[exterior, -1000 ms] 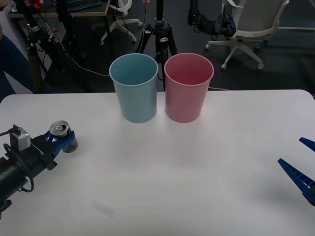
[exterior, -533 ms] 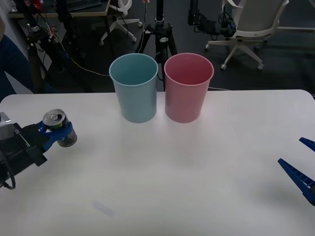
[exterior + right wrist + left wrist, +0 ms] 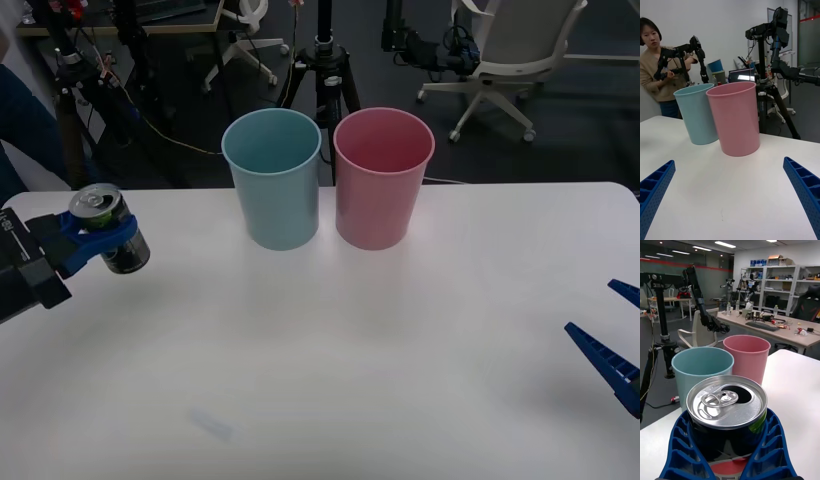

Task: Grasp the object on the table and drop it into the matching bin: aluminum can to the light blue bin, PET bottle to the pink bin.

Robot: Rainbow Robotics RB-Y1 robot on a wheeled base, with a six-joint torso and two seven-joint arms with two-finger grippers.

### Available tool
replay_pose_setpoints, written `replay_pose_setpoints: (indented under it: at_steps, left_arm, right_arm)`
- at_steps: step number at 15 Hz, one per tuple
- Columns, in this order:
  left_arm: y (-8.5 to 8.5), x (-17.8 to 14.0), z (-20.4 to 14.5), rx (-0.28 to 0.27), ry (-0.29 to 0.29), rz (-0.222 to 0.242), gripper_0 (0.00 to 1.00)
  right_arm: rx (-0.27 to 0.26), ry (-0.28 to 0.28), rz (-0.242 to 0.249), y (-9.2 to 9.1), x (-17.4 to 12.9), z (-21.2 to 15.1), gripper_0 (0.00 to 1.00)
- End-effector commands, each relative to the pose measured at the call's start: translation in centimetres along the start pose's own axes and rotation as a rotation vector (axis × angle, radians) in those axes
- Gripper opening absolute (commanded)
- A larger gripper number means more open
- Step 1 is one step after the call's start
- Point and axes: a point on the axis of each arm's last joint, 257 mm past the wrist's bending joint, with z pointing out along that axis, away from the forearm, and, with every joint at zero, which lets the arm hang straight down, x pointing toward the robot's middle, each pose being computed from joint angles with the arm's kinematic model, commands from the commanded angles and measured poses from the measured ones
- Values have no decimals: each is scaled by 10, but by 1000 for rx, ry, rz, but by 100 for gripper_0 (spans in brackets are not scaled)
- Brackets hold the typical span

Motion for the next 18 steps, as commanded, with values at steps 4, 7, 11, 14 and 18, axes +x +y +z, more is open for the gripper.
replay_pose_setpoints:
  at_steps: [4,7,11,14,18]
  left_arm:
    - [-11,-51,30,124,-11,-8,1]
    - [-3,-88,57,141,-13,-28,1]
    - [35,-117,114,147,-38,-6,2]
    - [63,-124,154,107,-56,-10,3]
    - [82,-112,201,52,-47,2,3]
  right_arm:
    - [0,0,0,0,0,0,100]
    - [0,0,0,0,0,0,100]
    - [0,0,0,0,0,0,100]
    - [0,0,0,0,0,0,100]
    - [0,0,0,0,0,0,100]
